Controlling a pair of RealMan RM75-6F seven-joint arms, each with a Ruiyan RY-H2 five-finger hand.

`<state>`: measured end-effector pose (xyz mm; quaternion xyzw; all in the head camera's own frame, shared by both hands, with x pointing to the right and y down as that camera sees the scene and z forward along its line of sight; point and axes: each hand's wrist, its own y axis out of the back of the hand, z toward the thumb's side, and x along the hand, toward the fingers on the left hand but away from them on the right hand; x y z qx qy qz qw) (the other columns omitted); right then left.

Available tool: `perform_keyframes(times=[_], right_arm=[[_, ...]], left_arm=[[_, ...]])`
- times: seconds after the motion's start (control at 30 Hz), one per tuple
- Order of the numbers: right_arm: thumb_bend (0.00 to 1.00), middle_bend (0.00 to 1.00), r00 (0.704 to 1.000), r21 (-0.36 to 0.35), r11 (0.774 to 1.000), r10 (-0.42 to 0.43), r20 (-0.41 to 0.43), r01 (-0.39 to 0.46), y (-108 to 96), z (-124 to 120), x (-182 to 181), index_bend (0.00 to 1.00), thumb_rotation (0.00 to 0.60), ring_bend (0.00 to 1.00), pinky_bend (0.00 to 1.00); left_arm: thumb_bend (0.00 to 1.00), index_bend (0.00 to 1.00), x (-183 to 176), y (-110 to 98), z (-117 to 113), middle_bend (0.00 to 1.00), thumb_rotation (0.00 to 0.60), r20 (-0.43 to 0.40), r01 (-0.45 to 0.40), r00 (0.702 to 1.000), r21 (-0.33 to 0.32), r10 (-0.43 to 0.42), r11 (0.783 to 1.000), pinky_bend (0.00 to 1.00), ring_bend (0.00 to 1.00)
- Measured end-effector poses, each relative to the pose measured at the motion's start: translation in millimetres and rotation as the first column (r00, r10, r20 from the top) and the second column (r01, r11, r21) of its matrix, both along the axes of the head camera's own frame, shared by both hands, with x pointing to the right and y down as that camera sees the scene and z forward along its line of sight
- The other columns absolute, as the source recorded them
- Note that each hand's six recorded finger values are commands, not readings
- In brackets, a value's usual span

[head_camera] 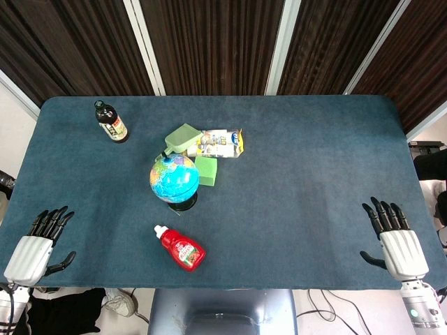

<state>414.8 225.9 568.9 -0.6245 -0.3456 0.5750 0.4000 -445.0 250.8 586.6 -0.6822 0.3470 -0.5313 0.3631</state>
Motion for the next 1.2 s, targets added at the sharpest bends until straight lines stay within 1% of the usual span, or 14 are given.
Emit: perform_keyframes(times=[0.13, 0.23, 0.33, 0.4, 0.43, 0.5, 0.53, 0.6, 0.63, 0.67, 0.73, 0.8, 1.03, 1.2], right_arm=[[0.05, 0.00, 1.000, 0.007, 1.000, -0.007, 0.011, 0.007, 0.8, -3.1, -1.3, 0.00, 0.600, 0.00, 0.00], [0.05, 0.00, 1.000, 0.013, 1.000, -0.011, 0.027, 0.010, 1.4, -6.2, -2.7, 0.00, 0.600, 0.00, 0.00], [0.05, 0.00, 0.999, 0.019, 1.000, -0.017, 0.032, 0.016, 1.6, -7.8, -3.4, 0.00, 0.600, 0.00, 0.00], [0.05, 0.00, 0.999, 0.007, 1.000, -0.016, 0.034, 0.016, 2.4, -6.2, -3.3, 0.00, 0.600, 0.00, 0.00], [0.05, 0.00, 0.999, 0.002, 1.000, -0.016, 0.035, 0.015, 2.4, -5.4, -3.2, 0.00, 0.600, 0.00, 0.00], [0.05, 0.00, 0.999, -0.006, 1.000, -0.014, 0.035, 0.014, 1.9, -3.9, -3.1, 0.00, 0.600, 0.00, 0.00], [0.05, 0.00, 0.999, -0.008, 1.000, -0.014, 0.036, 0.014, 1.7, -3.5, -3.3, 0.00, 0.600, 0.00, 0.00], [0.05, 0.00, 0.999, -0.015, 1.000, -0.014, 0.038, 0.015, 1.6, -2.4, -3.9, 0.00, 0.600, 0.00, 0.00], [0.05, 0.00, 0.999, -0.018, 1.000, -0.014, 0.038, 0.015, 1.6, -1.9, -4.0, 0.00, 0.600, 0.00, 0.00], [0.05, 0.00, 0.999, -0.023, 1.000, -0.015, 0.038, 0.016, 1.7, -1.1, -4.1, 0.00, 0.600, 0.00, 0.00], [0.05, 0.00, 0.999, -0.030, 0.999, -0.014, 0.037, 0.015, 1.6, 0.3, -4.2, 0.00, 0.600, 0.00, 0.00], [0.05, 0.00, 0.999, -0.037, 0.999, -0.012, 0.035, 0.013, 1.1, 1.9, -3.5, 0.00, 0.600, 0.00, 0.00], [0.05, 0.00, 1.000, -0.043, 0.999, 0.008, 0.022, -0.007, -2.9, 4.9, 0.8, 0.00, 0.600, 0.00, 0.00], [0.05, 0.00, 1.000, -0.050, 0.999, 0.015, 0.013, -0.015, -4.1, 7.2, 3.4, 0.00, 0.600, 0.00, 0.00]], left_arm=[[0.29, 0.00, 3.9, 1.4, 1.2, 0.00, 0.600, -0.015, -0.008, 1.000, -0.006, 0.008, 1.000, 0.00, 0.00], [0.29, 0.00, 8.6, 0.7, -0.7, 0.00, 0.600, -0.056, -0.011, 0.998, 0.005, 0.011, 1.000, 0.02, 0.00], [0.29, 0.00, 16.8, -1.7, -4.0, 0.00, 0.600, -0.155, 0.004, 0.988, 0.021, -0.001, 1.000, 0.07, 0.00], [0.29, 0.00, 24.1, -5.6, -5.8, 0.00, 0.600, -0.256, 0.030, 0.967, 0.026, -0.022, 0.999, 0.10, 0.00], [0.29, 0.00, 27.7, -8.1, -6.3, 0.00, 0.600, -0.304, 0.043, 0.952, 0.024, -0.034, 0.999, 0.09, 0.00], [0.29, 0.00, 37.6, -15.3, -7.3, 0.00, 0.600, -0.424, 0.071, 0.904, 0.009, -0.061, 0.997, 0.08, 0.00], [0.29, 0.00, 44.7, -21.0, -7.8, 0.00, 0.600, -0.491, 0.084, 0.868, -0.004, -0.075, 0.996, 0.07, 0.00], [0.29, 0.00, 58.8, -32.4, -8.7, 0.00, 0.600, -0.583, 0.094, 0.807, -0.025, -0.091, 0.995, 0.06, 0.00], [0.29, 0.00, 69.3, -39.8, -8.9, 0.00, 0.600, -0.630, 0.097, 0.770, -0.043, -0.102, 0.994, 0.05, 0.00], [0.29, 0.00, 76.8, -44.7, -8.7, 0.00, 0.600, -0.656, 0.099, 0.746, -0.057, -0.112, 0.993, 0.05, 0.00], [0.29, 0.00, 91.6, -56.1, -7.3, 0.00, 0.600, -0.687, 0.103, 0.715, -0.079, -0.129, 0.992, 0.05, 0.00], [0.29, 0.00, 101.5, -66.6, -5.6, 0.00, 0.600, -0.691, 0.114, 0.710, -0.081, -0.138, 0.990, 0.05, 0.00], [0.29, 0.00, 137.7, -106.9, 8.8, 0.00, 0.600, -0.670, 0.226, 0.716, -0.043, -0.196, 0.973, 0.05, 0.00], [0.29, 0.00, 170.9, -128.6, 22.7, 0.00, 0.600, -0.662, 0.241, 0.718, -0.053, -0.215, 0.969, 0.04, 0.00]])
